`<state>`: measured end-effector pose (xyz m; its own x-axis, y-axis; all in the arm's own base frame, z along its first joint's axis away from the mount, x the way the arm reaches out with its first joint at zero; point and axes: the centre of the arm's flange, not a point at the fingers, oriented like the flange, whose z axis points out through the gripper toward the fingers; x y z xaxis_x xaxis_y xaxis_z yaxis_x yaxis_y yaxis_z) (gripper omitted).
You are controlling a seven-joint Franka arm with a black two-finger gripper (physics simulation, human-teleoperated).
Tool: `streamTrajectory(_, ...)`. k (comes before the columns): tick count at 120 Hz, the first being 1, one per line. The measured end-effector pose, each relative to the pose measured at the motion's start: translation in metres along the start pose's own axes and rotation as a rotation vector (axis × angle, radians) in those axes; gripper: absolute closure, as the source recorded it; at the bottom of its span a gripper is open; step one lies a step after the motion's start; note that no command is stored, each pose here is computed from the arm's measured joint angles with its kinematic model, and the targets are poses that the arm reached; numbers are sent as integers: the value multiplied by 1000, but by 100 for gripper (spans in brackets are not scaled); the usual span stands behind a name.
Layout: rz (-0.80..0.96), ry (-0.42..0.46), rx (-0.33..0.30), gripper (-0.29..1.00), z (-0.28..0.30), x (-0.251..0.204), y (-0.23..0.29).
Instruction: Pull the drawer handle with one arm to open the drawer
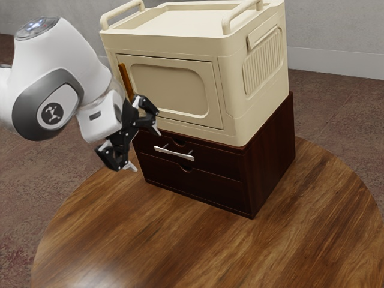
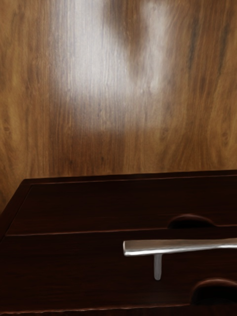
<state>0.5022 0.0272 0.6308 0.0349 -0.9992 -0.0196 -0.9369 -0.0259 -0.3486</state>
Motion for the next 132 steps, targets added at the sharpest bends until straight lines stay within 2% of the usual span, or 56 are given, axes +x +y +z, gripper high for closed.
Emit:
streamTrajectory(16, 19, 2, 79, 0, 8, 1, -8)
streamTrajectory(29, 20, 2, 109, 3, 26, 2, -13)
streamTrajectory(47, -17, 5, 121, 21, 55, -7, -23)
streamTrajectory(75, -26, 13, 177, 49, 55, -5, -29)
streamTrajectory(97, -63, 7, 185, 57, 59, -23, -28)
streamTrajectory(132, -70, 11, 158, 61, 82, -20, -31)
